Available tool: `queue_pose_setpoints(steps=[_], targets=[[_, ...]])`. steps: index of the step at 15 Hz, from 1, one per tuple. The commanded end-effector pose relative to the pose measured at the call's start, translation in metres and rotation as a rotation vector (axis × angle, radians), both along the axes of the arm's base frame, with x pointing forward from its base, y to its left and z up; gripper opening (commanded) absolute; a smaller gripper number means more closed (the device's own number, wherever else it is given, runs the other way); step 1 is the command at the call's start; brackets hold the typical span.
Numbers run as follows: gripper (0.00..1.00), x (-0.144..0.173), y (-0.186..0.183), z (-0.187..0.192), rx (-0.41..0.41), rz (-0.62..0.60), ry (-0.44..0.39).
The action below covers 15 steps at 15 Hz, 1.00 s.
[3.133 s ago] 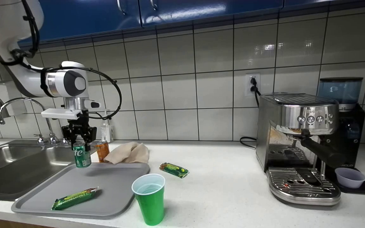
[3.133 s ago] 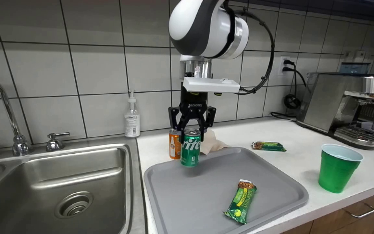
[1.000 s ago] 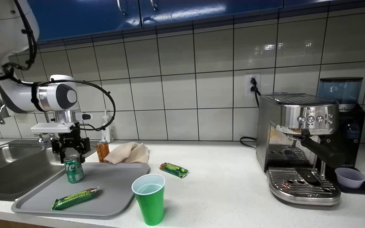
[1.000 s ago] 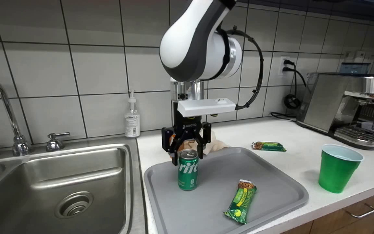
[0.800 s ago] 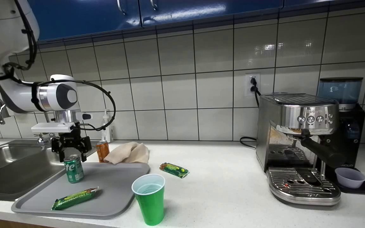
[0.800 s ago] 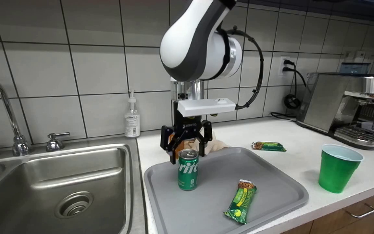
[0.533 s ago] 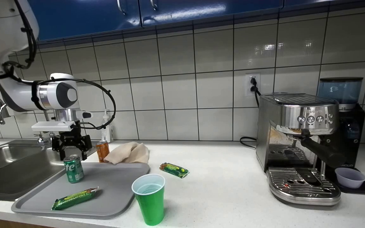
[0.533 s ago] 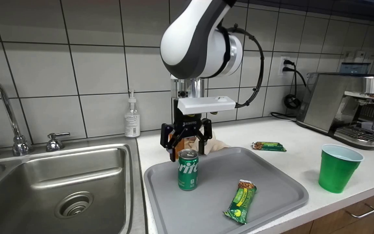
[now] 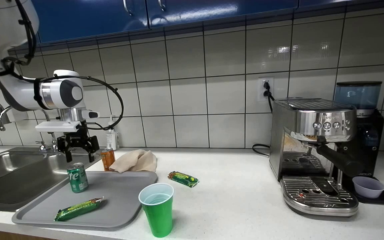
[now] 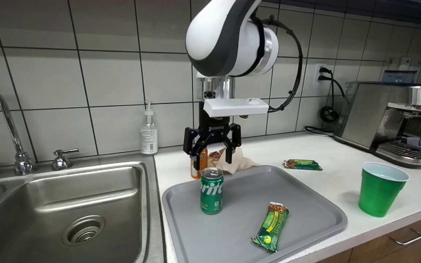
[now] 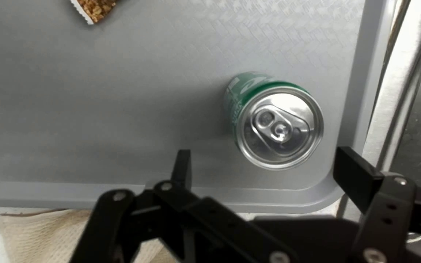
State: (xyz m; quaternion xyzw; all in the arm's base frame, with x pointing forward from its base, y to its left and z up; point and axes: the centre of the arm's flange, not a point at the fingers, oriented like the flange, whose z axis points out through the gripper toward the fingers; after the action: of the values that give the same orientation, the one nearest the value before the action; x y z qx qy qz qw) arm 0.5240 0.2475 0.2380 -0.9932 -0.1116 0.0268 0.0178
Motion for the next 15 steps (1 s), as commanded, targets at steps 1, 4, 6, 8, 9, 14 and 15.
queue_pose_setpoints(steps=[1,4,6,8,9,14,15], targets=[[1.00,-0.005,-0.019,0.022,0.013,-0.015,-0.026],[1.00,-0.001,-0.031,0.030,0.019,-0.038,-0.036],[1.00,0.000,-0.039,0.032,0.018,-0.056,-0.040],[1.00,0.004,-0.050,0.032,0.014,-0.078,-0.040],[1.00,0.005,-0.054,0.032,0.012,-0.088,-0.042],[1.00,0.015,-0.085,0.028,0.001,-0.153,-0.035],[1.00,0.016,-0.090,0.027,-0.002,-0.164,-0.033]])
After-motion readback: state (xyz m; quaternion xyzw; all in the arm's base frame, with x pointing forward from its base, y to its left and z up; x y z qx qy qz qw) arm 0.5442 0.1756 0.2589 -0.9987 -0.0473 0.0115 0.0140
